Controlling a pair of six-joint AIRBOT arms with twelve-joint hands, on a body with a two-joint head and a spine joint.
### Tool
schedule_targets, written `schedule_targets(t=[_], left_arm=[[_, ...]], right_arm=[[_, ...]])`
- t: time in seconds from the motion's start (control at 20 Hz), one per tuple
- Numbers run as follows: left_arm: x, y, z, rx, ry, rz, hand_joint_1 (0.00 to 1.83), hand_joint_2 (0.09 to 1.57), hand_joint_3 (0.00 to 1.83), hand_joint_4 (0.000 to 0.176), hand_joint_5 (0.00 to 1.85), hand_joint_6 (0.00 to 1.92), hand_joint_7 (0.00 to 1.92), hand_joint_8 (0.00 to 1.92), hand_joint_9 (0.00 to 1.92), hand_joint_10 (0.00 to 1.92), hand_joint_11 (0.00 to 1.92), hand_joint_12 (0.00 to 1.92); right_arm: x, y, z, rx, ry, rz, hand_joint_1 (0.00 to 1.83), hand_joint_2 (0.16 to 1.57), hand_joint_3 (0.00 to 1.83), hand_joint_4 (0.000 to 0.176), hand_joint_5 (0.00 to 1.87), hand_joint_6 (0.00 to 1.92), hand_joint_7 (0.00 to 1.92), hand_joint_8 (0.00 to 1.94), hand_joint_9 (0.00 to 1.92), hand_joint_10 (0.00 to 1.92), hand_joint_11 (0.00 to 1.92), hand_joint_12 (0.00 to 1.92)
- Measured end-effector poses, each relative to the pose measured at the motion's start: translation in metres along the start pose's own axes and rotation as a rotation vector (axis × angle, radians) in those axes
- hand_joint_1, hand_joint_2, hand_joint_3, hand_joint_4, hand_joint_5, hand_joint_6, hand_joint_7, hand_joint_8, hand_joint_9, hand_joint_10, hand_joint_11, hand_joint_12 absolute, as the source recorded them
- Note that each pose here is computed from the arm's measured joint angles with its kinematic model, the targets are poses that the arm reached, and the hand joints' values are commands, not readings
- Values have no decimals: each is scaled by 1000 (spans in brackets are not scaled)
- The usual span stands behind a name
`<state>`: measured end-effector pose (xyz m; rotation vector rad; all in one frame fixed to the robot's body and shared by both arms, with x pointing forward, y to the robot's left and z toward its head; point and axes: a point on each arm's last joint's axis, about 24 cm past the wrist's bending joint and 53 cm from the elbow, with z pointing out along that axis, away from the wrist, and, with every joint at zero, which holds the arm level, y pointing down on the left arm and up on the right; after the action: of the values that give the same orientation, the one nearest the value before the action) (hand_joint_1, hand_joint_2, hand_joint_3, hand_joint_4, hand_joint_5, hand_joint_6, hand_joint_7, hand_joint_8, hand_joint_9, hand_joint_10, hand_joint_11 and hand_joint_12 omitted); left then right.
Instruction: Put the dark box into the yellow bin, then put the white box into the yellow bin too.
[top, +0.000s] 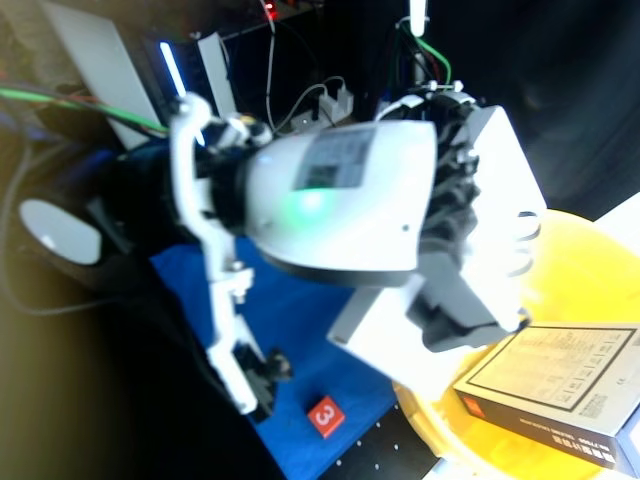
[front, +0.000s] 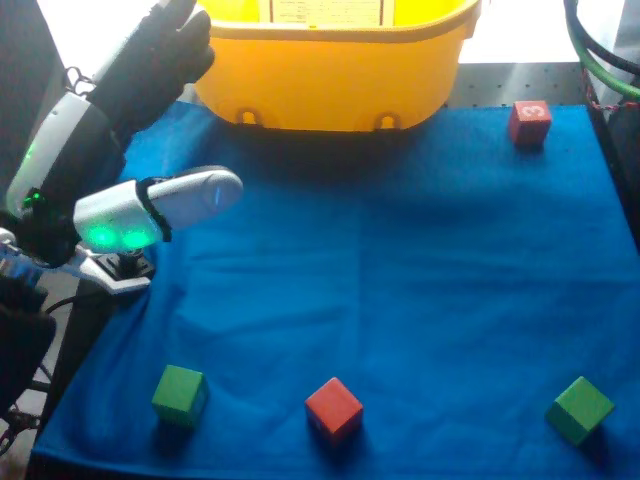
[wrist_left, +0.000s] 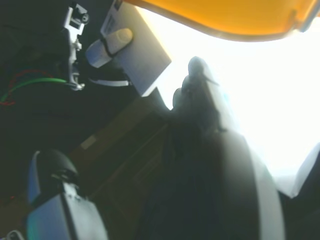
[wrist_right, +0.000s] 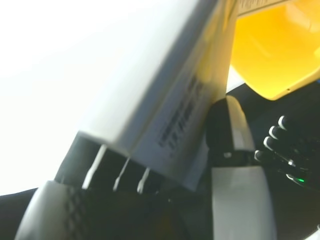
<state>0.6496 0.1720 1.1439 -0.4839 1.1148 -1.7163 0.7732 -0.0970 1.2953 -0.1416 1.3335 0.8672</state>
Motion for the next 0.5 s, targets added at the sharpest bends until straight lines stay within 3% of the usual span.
schedule_targets(t=[0.05,0.1,0.15,0.2,0.25,0.5], left_arm=[[3,0,0,3,5,-8,764,865,20,64,56,0,179,0,188,0,232,2],[4,0,0,7,3,-12,774,869,18,71,59,2,178,0,185,0,244,8],[5,0,0,7,4,-15,761,887,22,76,69,5,182,2,192,3,264,16],[5,0,0,9,5,-16,771,880,14,91,75,6,173,0,193,3,277,22],[5,0,0,9,4,-17,759,884,14,96,78,6,170,0,187,0,280,23],[6,0,-1,13,-1,-25,770,882,6,84,79,4,163,1,175,1,247,9]], right_arm=[[3,-4,0,15,13,4,1155,1065,0,0,736,430,904,462,948,491,691,1075],[4,-7,0,24,19,6,1141,993,0,0,518,115,682,124,751,164,531,688],[4,-8,0,28,20,10,1034,914,1,68,294,22,474,24,525,32,378,367],[4,-8,0,29,18,14,972,857,3,154,146,4,301,4,318,6,234,169],[3,-8,-1,28,16,13,916,837,0,172,58,0,221,0,221,0,170,108],[-1,-6,-6,24,15,13,787,782,0,176,0,0,2,0,39,0,71,49]])
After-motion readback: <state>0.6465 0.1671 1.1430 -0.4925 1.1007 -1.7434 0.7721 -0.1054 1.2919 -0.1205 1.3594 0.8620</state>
